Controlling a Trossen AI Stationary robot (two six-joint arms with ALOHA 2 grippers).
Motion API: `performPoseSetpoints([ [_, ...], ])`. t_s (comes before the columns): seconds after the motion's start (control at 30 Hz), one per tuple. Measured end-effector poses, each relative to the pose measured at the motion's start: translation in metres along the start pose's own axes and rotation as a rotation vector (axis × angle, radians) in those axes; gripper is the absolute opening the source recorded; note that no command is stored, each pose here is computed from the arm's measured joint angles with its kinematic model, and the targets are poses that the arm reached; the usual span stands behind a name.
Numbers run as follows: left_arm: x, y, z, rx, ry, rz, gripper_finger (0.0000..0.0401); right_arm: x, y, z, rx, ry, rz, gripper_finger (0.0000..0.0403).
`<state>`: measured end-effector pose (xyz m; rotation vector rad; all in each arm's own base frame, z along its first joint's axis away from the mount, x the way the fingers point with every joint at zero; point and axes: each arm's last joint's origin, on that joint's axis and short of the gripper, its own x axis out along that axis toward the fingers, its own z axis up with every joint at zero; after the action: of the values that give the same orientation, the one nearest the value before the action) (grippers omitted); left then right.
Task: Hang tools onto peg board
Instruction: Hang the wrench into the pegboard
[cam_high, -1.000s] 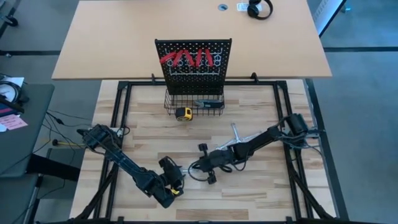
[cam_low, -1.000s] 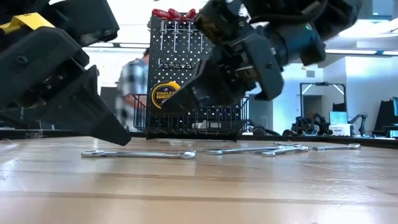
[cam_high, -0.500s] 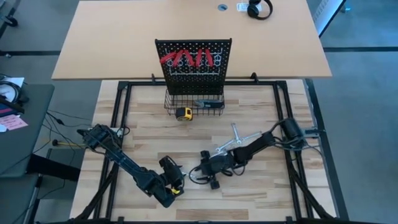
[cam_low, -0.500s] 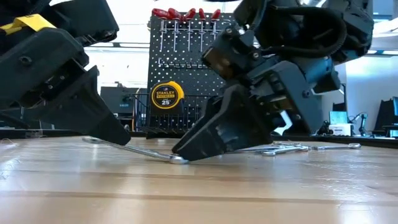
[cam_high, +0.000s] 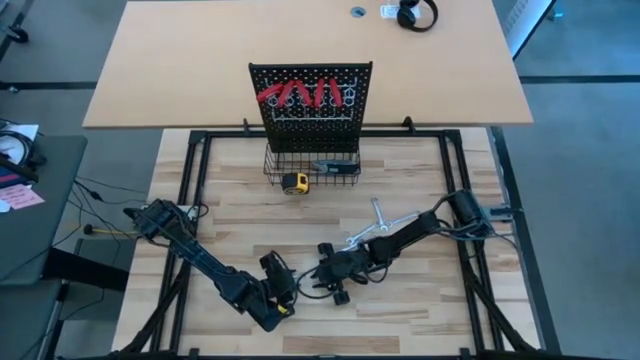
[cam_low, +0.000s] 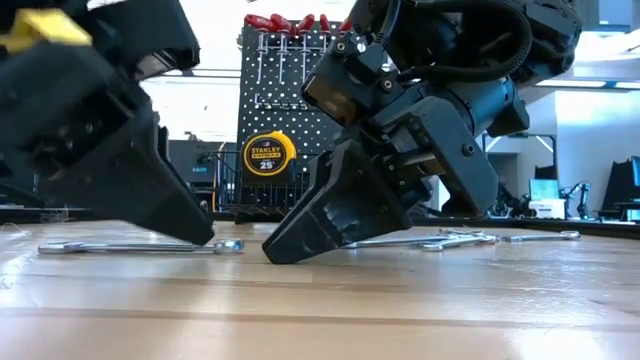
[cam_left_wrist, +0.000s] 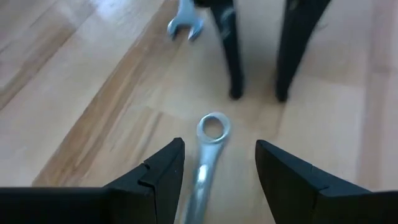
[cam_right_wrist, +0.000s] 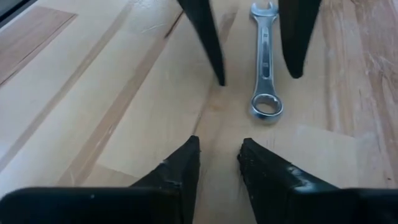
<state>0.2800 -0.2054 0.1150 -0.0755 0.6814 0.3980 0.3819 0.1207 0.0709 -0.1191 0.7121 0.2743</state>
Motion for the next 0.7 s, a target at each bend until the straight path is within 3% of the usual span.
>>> performPoseSetpoints([
  [0.23,0.007,0.014,-0.013,-0.09,0.069,-0.004,0.0184,0.0,0.0,0.003,0.002,-0.033,-0.004,0.0148],
  [0.43,0.013,0.021,-0.022,-0.117,0.092,-0.054,0.0127,0.0,0.0,0.012,0.057,-0.127,-0.002,0.0163],
  [0.7,0.014,0.018,-0.019,-0.116,0.064,-0.09,0.007,-0.003,-0.003,0.04,0.091,-0.246,-0.029,0.0104],
])
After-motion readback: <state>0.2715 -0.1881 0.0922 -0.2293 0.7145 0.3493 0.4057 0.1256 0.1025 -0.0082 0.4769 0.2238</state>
